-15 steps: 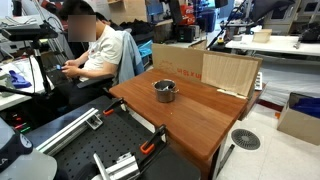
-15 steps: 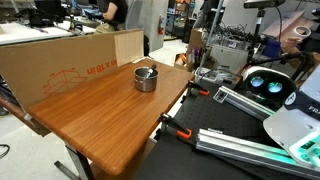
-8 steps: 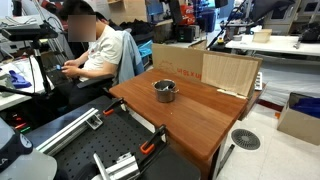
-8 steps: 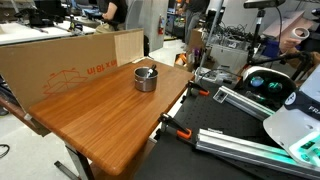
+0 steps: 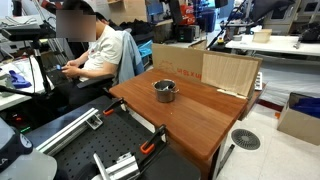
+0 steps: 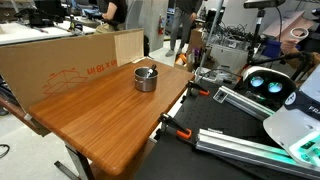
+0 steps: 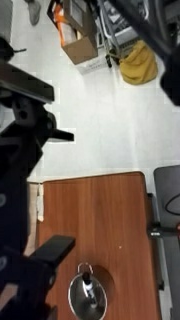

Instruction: Take the marker out of the pot and set it on the table

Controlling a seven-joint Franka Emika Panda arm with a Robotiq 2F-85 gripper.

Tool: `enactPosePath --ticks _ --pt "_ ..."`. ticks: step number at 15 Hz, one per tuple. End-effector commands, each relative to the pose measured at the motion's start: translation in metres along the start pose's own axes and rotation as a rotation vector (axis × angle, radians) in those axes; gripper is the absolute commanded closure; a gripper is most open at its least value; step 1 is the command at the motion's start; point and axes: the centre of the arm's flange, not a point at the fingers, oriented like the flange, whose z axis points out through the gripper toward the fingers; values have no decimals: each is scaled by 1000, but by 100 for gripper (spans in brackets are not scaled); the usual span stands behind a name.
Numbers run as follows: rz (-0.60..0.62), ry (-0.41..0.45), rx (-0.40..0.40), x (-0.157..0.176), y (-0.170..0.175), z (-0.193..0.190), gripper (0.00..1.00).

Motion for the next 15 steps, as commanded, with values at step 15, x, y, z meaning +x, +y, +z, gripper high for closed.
enactPosePath --ticks 15 --pt "462 -239 340 12 -81 47 0"
